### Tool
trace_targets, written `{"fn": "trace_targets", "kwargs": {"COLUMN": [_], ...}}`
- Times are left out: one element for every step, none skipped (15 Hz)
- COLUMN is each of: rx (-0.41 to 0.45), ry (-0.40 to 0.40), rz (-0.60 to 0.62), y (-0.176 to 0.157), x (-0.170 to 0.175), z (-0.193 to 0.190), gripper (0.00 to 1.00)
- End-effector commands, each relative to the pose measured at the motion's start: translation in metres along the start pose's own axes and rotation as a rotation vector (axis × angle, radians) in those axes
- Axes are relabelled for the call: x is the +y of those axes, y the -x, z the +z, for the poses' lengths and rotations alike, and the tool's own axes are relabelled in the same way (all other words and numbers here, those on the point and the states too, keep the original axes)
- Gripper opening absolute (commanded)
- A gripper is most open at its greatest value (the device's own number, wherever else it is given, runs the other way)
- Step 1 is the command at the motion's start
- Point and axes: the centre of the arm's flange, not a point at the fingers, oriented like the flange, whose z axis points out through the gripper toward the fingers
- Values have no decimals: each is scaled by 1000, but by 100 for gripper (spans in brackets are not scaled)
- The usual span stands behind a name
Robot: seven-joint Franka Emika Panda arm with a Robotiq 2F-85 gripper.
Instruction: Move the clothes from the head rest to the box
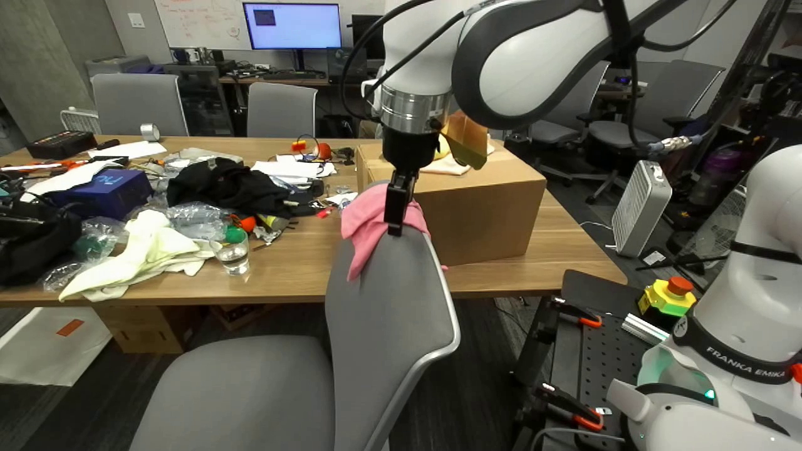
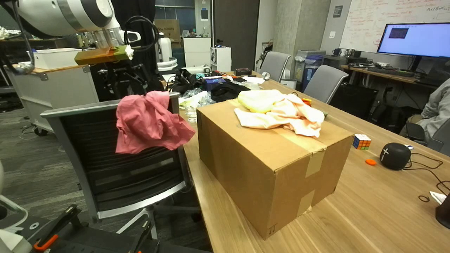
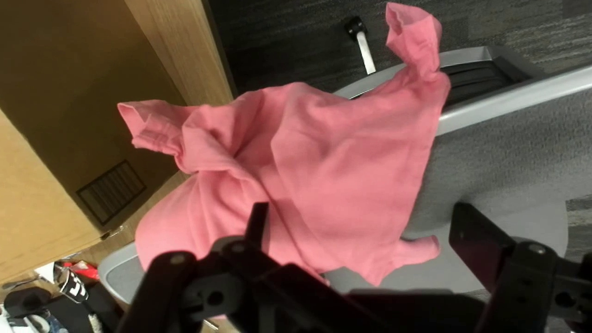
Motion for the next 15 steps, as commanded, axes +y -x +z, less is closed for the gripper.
{"fn": "trace_targets", "kwargs": {"rx": [43, 48, 49, 51, 52, 51, 48, 46, 42, 37, 34, 27, 25, 21, 19], "ry": [12, 13, 14, 14, 15, 16, 18, 18, 18, 19, 19, 19, 19, 17, 15], "rz": [9, 11, 10, 10, 10, 10, 9, 11, 12, 15, 19, 22, 24, 26, 29], "y": [0, 0, 0, 0, 0, 0, 0, 0, 0, -1, -2, -3, -2, -3, -3], "x": [2, 3, 3, 4, 5, 5, 6, 7, 8, 9, 10, 11, 12, 12, 13], "z": [2, 2, 2, 2, 2, 4, 4, 5, 7, 9, 11, 14, 16, 17, 18], "gripper": [100, 100, 100, 100, 100, 100, 100, 100, 100, 100, 100, 100, 100, 100, 100]}}
